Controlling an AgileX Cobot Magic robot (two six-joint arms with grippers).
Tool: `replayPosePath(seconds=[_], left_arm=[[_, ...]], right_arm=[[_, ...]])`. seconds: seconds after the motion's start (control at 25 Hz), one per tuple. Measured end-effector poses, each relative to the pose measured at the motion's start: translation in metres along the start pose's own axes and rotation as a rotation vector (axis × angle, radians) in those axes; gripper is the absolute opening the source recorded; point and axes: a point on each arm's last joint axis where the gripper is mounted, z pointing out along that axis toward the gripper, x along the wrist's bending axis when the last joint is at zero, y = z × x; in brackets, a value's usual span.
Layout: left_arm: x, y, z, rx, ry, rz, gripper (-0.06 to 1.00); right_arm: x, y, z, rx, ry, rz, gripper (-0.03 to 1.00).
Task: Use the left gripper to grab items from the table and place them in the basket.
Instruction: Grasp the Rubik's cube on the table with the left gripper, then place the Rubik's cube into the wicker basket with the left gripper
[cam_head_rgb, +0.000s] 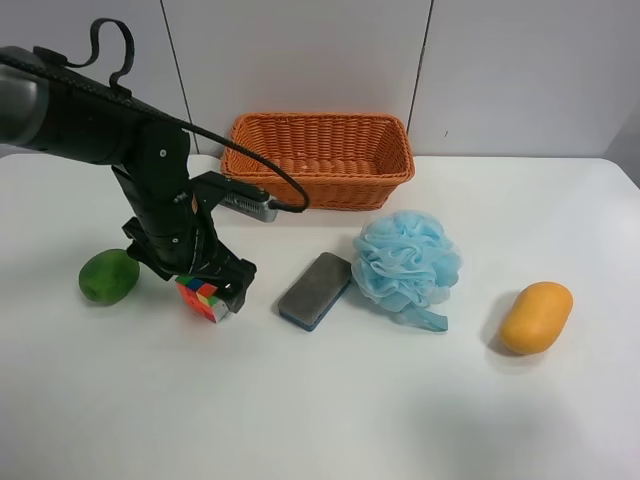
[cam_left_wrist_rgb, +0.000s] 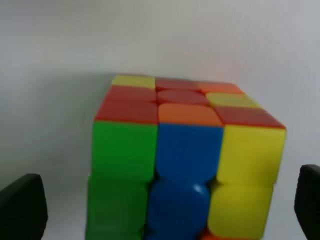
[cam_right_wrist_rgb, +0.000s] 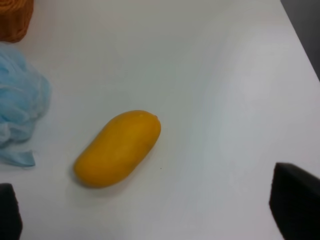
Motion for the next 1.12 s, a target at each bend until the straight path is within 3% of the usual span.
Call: replayPosePath(seconds=[0.44,0.52,0.68,1.12], left_arm=[[-0.002,0.002,0.019,-0.001,-0.004,0.004,0.98],[-0.002,0.001,0.022,0.006,-0.003,0.004,0.9],[-0.002,0.001,0.023,0.01,-0.002,0.007,0.56],[-0.001,0.0,0.021,0.016,0.002,0.01,0.57]], right_arm=[[0.0,0.0,0.0,0.0,0.0,0.0,0.99],[0.0,0.0,0.0,0.0,0.0,0.0,0.99],[0.0,0.0,0.0,0.0,0.0,0.0,0.99],[0.0,0.0,0.0,0.0,0.0,0.0,0.99]])
